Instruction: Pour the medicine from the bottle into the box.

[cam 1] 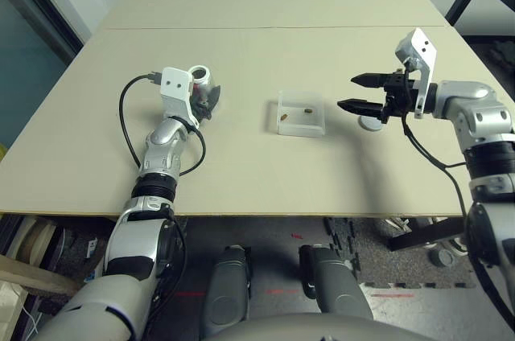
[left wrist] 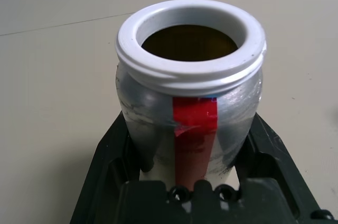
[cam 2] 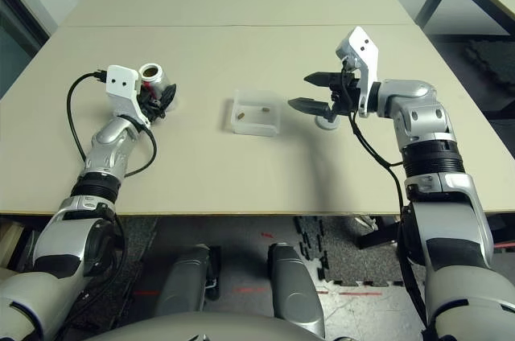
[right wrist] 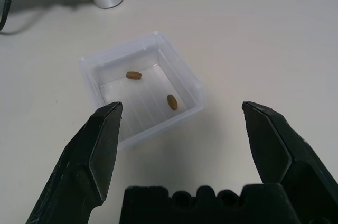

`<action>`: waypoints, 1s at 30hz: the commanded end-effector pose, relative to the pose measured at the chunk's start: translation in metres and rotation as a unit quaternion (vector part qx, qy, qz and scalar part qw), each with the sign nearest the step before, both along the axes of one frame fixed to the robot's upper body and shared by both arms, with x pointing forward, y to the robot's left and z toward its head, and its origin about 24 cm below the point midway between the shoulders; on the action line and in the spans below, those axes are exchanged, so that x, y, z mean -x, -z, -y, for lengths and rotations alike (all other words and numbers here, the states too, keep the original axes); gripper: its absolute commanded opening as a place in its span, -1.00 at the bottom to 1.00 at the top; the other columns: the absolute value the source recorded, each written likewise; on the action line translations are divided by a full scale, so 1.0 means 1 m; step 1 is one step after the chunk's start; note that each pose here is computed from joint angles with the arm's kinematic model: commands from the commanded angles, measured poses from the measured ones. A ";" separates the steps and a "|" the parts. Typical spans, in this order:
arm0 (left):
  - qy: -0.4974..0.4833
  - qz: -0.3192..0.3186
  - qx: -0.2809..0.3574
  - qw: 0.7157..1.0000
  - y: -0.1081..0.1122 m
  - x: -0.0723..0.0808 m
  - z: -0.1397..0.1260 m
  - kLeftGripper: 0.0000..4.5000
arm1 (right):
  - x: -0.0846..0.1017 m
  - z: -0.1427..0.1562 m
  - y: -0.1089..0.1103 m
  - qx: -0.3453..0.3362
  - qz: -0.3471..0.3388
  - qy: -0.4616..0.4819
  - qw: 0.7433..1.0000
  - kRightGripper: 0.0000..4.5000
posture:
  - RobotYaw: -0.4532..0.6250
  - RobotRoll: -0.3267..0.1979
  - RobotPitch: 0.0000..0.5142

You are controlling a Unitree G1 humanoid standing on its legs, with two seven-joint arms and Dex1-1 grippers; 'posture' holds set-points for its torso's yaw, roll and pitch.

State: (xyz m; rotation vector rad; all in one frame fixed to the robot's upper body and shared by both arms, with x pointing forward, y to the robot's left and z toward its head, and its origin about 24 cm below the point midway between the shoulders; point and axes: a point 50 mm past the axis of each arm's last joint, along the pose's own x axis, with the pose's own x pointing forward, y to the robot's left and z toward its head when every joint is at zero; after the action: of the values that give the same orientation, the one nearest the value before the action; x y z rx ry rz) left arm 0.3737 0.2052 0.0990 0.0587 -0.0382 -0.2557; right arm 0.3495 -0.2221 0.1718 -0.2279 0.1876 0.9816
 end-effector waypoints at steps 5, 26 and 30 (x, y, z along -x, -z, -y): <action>0.002 -0.011 0.029 1.000 0.002 -0.002 0.000 0.75 | 0.004 0.005 -0.002 -0.007 0.006 0.012 1.000 1.00 | -0.34 0.25 -0.58; -0.029 0.026 0.018 0.999 -0.031 0.057 -0.019 0.98 | 0.005 0.015 0.007 -0.051 0.012 0.072 0.996 1.00 | -0.22 0.25 -0.47; -0.056 0.029 0.027 0.998 -0.039 0.070 -0.030 0.98 | 0.007 0.019 0.009 -0.068 0.020 0.100 0.992 1.00 | -0.22 0.25 -0.46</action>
State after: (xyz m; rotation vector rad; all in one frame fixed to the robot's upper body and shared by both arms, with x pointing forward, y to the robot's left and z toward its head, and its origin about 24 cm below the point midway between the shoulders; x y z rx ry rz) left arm 0.3082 0.2274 0.1313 0.0184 -0.0877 -0.1733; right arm 0.3438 -0.2390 0.1599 -0.1159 0.1349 0.8110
